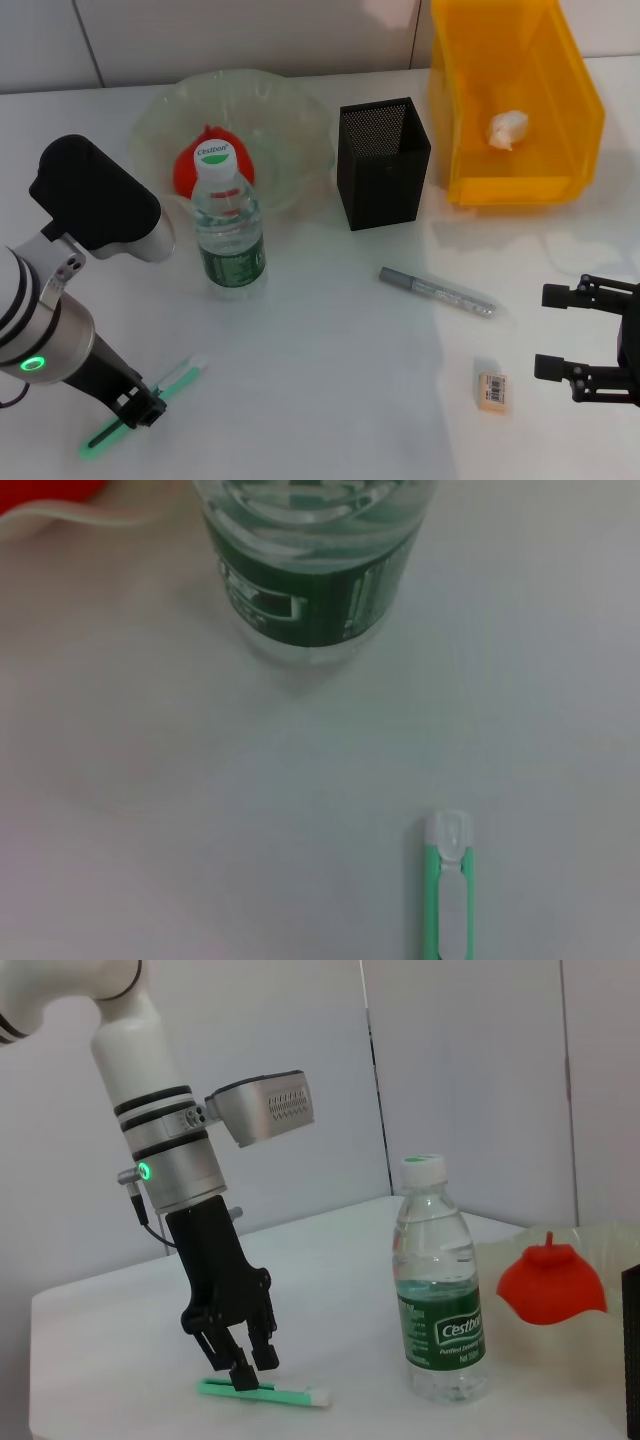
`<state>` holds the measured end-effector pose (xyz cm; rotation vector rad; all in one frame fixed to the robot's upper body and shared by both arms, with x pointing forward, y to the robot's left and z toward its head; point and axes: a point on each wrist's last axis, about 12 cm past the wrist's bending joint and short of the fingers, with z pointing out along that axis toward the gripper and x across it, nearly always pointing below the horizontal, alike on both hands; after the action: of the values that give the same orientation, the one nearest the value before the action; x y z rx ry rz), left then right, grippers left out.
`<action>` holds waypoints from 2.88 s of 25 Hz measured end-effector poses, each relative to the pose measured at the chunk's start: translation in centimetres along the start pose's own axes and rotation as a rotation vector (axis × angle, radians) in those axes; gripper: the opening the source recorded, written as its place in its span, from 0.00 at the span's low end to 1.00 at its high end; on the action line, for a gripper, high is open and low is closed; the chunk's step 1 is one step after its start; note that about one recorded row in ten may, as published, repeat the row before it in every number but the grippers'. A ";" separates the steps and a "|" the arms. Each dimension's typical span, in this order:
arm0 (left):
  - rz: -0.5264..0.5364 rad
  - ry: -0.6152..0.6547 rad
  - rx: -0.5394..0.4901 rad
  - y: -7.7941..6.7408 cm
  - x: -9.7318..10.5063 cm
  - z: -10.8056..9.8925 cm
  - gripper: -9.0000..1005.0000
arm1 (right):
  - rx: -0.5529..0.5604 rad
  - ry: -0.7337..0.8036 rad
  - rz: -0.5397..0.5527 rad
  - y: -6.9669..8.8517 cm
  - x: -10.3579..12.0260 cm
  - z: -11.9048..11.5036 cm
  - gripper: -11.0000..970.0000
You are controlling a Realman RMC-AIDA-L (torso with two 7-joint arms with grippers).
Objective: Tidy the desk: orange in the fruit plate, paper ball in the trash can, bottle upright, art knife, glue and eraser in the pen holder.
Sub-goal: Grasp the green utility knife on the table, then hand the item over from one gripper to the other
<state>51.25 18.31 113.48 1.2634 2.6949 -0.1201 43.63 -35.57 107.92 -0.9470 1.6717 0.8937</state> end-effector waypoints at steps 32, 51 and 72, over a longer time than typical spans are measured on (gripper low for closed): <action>0.028 0.028 0.008 0.2 0.2 1.1 0.38 | 0.003 0.002 0.004 0.1 0.1 0.0 0.82; 0.040 0.035 0.012 0.5 0.1 1.5 0.26 | 0.004 0.001 0.006 0.1 0.1 0.0 0.82; 0.302 -0.540 0.198 -5.2 -4.7 -6.8 0.20 | 0.470 -0.430 0.025 0.3 -0.2 -6.4 0.82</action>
<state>49.43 12.40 120.99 1.4247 2.0535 -0.6053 40.93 -41.12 109.79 -0.3817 1.4274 0.6218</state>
